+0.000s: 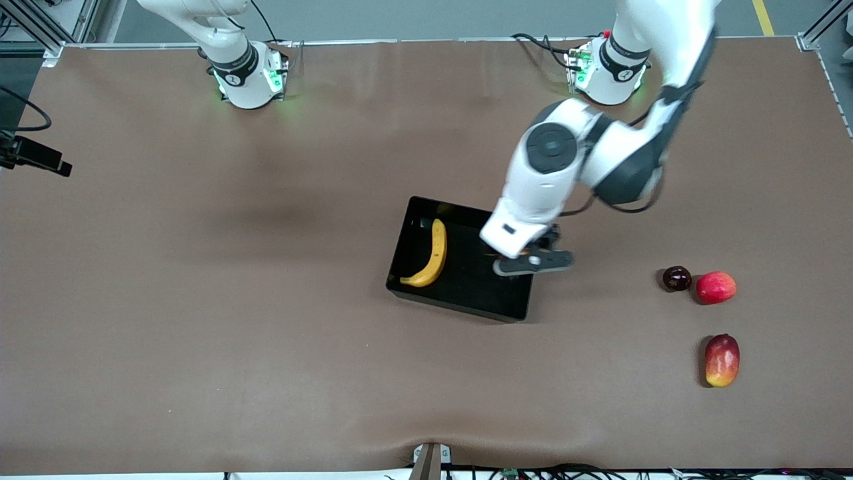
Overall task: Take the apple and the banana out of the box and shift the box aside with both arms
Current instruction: 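Grasp the red-yellow apple with the left gripper and lift it, then carry the apple out and set it beside the red apple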
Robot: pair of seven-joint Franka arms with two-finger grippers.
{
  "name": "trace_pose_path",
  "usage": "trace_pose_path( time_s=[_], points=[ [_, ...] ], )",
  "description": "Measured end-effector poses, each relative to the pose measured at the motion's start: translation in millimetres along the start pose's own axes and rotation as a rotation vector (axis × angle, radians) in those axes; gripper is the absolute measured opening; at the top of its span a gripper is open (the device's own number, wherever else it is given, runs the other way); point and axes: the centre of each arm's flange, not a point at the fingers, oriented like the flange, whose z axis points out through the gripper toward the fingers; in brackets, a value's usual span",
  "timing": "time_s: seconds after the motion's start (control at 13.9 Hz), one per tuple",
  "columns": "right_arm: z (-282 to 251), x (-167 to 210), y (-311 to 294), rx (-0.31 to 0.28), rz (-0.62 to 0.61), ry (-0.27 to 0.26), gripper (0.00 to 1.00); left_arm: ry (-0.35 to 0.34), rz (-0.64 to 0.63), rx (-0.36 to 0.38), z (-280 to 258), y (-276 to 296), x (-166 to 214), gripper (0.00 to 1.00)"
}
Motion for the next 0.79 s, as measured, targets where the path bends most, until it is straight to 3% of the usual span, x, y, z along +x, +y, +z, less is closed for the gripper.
trace_pose_path(
  time_s=[0.36, 0.5, 0.79],
  points=[
    [6.3, -1.6, 3.2, 0.0, 0.017, -0.039, 1.0, -0.085, 0.146, 0.05, 21.6, -120.2, 42.8, 0.7],
    [12.4, 0.9, 3.5, 0.0, 0.018, -0.052, 1.0, -0.114, 0.151, 0.064, 53.5, -160.4, 52.7, 0.7],
    [15.1, 2.7, 2.6, -0.001, 0.017, -0.058, 1.0, -0.091, 0.178, 0.141, 142.0, -221.4, 58.6, 0.7]
  ],
)
